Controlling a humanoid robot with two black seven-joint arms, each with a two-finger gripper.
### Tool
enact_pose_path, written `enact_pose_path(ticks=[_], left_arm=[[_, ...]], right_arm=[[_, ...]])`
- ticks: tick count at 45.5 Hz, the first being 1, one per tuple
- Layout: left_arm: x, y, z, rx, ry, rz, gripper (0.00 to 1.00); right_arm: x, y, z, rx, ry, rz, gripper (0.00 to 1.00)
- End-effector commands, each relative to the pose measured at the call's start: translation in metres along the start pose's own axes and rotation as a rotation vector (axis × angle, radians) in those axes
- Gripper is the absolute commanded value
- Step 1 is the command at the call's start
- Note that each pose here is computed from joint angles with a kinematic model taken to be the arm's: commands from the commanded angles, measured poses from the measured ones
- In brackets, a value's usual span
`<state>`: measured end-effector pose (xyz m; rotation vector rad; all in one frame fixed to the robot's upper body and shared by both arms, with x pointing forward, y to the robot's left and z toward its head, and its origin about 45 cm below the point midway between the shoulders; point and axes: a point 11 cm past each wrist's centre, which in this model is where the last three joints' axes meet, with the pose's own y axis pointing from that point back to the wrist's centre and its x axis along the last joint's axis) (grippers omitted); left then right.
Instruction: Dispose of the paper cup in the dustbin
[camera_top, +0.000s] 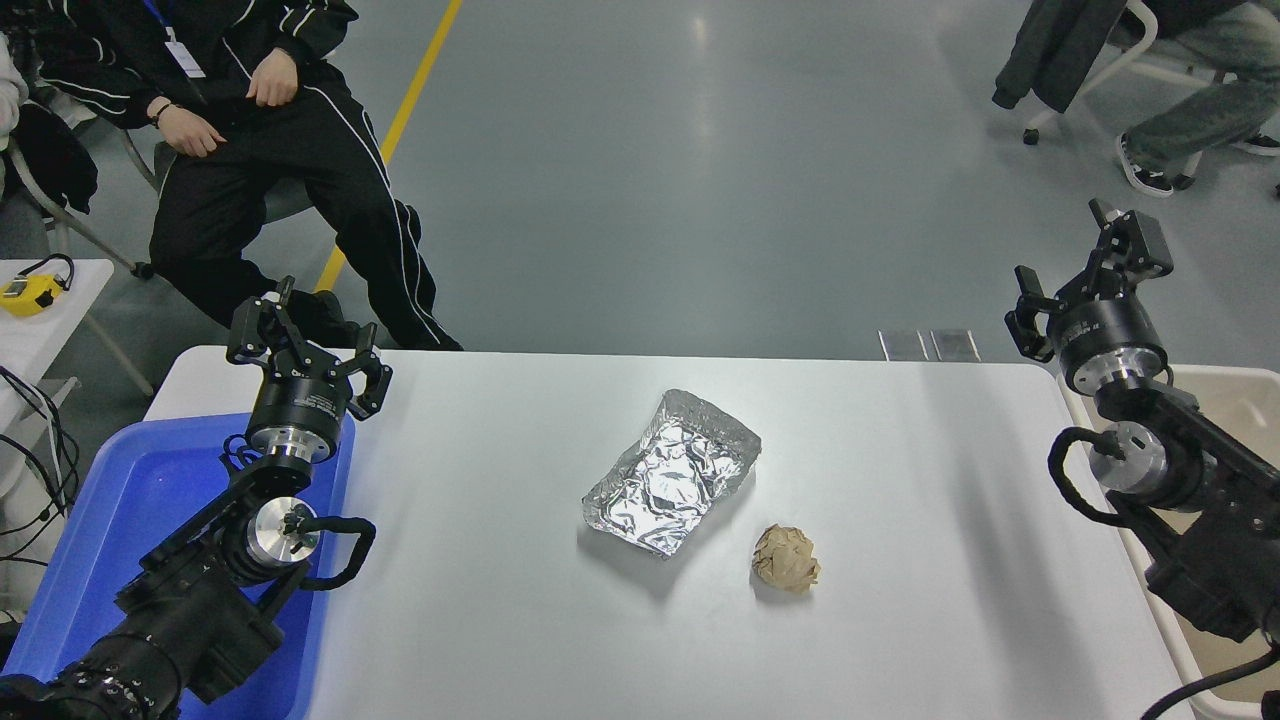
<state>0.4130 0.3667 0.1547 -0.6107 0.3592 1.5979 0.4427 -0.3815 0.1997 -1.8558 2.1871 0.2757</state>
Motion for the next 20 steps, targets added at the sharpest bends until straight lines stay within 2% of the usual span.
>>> enact_pose_path(ticks=[1, 20], left_arm=[[0.0, 0.0, 0.0, 0.0, 0.0, 0.0, 1.0], [0.0, 0.0, 0.0, 0.0, 0.0, 0.0, 1.0]], right_arm=[[0.0006, 0.0218, 0.0365, -0.049, -0.034, 0.011, 0.99], [0.0001, 0.0208, 0.0367, -0.05, -0.031, 0.006, 0.99]])
